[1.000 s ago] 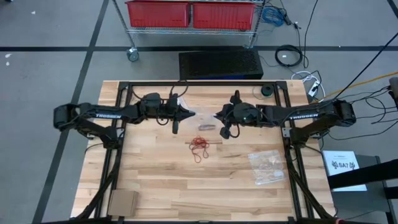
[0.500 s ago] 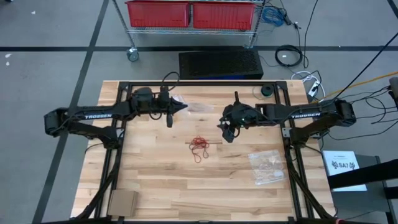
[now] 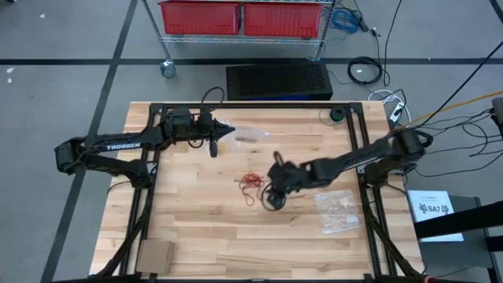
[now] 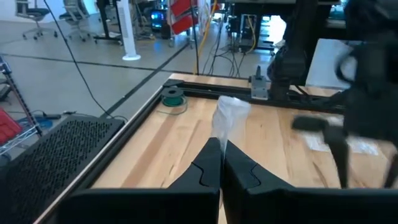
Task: Sort rubber bands
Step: Put the purple rubber band into the top right transparent zip bag
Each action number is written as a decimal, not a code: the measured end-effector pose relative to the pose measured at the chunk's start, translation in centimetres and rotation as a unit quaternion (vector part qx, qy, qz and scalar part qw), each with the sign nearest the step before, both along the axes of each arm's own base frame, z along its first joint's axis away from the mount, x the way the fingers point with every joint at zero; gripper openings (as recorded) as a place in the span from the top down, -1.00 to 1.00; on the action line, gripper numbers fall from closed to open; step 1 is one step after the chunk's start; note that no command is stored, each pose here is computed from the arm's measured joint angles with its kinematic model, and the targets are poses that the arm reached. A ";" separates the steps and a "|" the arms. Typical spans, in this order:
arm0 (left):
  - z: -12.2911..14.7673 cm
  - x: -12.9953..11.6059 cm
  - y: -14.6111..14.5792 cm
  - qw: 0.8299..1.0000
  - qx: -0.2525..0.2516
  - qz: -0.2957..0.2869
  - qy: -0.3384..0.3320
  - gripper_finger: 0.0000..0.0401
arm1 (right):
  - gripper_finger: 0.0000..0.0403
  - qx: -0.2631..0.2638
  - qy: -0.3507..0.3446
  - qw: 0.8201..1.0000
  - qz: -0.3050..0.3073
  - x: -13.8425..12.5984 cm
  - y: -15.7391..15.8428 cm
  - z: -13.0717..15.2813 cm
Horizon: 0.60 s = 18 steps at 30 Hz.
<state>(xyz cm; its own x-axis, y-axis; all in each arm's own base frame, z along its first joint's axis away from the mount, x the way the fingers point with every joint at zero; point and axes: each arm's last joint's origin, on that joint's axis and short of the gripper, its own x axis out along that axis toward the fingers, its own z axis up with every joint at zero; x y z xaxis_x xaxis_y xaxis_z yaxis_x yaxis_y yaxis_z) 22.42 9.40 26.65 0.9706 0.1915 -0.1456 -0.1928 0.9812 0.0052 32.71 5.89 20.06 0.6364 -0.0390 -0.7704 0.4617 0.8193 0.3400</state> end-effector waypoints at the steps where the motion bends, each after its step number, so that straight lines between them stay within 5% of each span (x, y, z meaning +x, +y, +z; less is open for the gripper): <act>1: 0.0 0.0 0.1 1.000 0.000 0.002 0.000 1.00 | 0.27 0.010 -0.002 1.000 -0.012 0.6 0.3 -0.9; 8: 0.0 -0.1 0.2 1.000 0.001 0.003 0.001 1.00 | 0.21 0.026 0.007 0.993 -0.111 2.3 1.1 -5.7; 18: 0.0 -0.1 0.2 1.000 0.008 0.002 0.004 1.00 | 0.19 -0.003 0.001 0.986 -0.165 4.1 0.6 -7.9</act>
<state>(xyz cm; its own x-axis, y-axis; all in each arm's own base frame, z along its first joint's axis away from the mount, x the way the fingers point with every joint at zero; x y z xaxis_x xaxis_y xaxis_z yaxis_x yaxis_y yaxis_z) 22.33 9.58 26.60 0.9686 0.1982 -0.1505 -0.1970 0.9801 0.0226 36.80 6.45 12.13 0.5861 -0.2483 -0.7713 0.7045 0.6263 0.3337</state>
